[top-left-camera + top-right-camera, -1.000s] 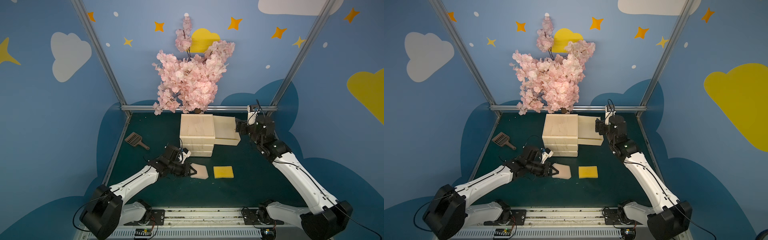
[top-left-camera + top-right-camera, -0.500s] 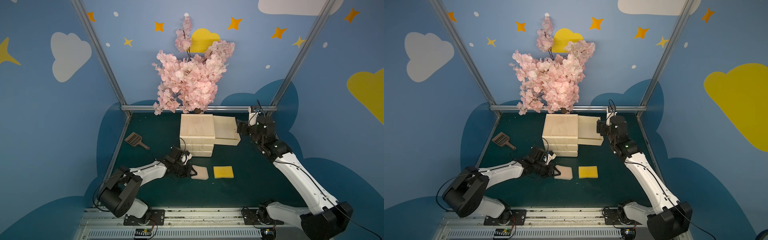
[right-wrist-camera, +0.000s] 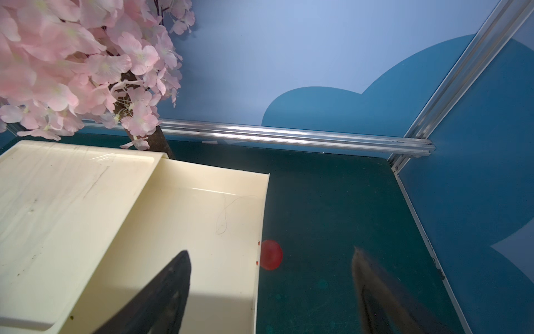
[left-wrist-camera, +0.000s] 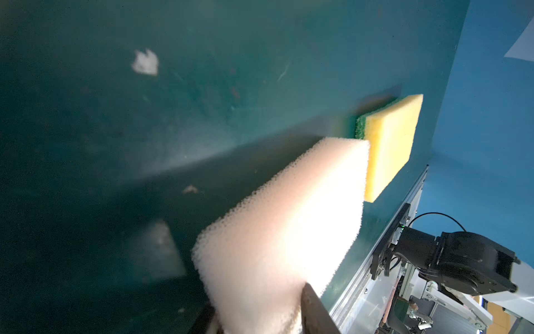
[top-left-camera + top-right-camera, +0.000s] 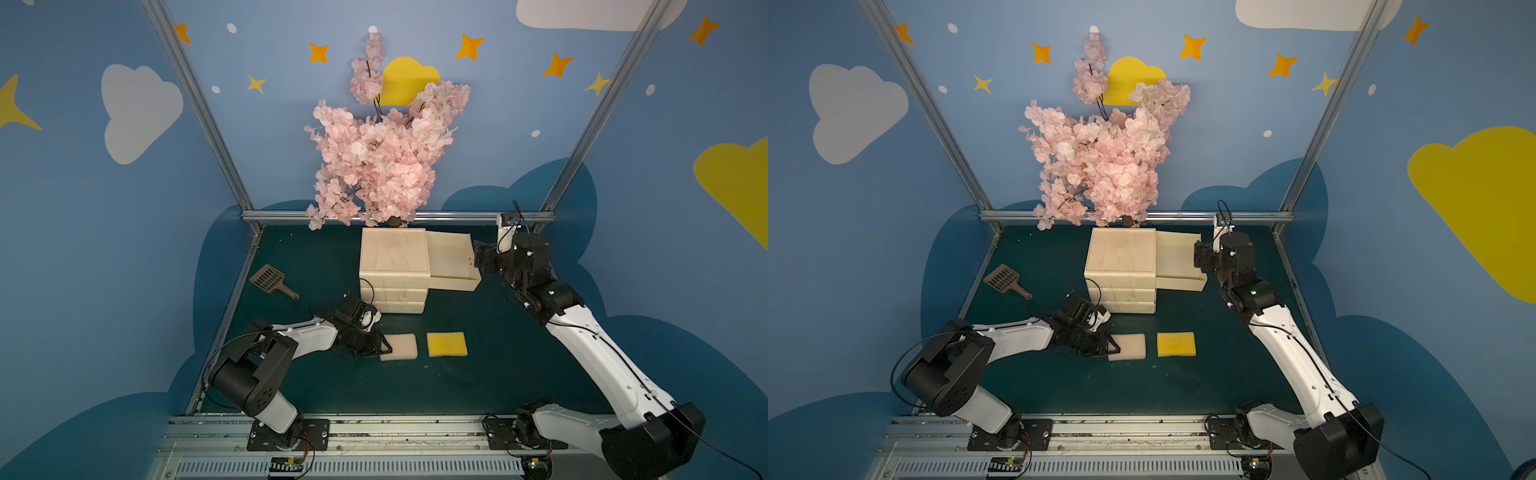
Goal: Take the sponge out of the drawer
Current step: Place the sponge at the center of the board.
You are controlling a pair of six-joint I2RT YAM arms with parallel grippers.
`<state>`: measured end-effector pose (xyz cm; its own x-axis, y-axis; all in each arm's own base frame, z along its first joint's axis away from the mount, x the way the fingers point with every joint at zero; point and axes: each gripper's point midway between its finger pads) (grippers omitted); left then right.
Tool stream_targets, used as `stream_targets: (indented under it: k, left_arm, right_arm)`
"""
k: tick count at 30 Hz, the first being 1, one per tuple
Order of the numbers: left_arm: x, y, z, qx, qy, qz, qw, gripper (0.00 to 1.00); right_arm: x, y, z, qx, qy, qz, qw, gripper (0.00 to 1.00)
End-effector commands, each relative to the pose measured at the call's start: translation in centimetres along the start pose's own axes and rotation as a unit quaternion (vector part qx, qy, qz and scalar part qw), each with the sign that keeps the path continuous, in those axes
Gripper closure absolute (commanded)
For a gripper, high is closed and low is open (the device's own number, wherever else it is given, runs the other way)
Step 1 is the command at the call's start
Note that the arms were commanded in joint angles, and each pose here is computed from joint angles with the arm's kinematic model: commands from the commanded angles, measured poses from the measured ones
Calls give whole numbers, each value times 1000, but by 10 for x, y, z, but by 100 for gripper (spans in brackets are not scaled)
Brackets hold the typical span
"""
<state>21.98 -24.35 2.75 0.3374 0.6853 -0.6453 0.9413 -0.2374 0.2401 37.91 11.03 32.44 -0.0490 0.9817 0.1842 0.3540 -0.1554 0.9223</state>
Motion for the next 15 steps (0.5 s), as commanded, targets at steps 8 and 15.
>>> stream_targets:
  k: [8,15]
  left_arm:
    - [5,9,-12,-10,33,10,999,34]
    - [-7,18,-47,-30,76,57,995,15]
  right_arm:
    - [1,-7,8,18,2,-2,1000,14]
    - [-1,-10,10,32,-4,-5,999,13]
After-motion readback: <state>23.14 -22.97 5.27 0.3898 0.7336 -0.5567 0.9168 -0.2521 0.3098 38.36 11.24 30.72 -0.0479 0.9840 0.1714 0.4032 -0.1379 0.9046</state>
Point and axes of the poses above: each gripper's point midway between its finger pads, its own z axis out along the fingers, its own x axis along the line the jaws close on, y = z × x, and after that the axes turned 13 degrees about z, right-handed
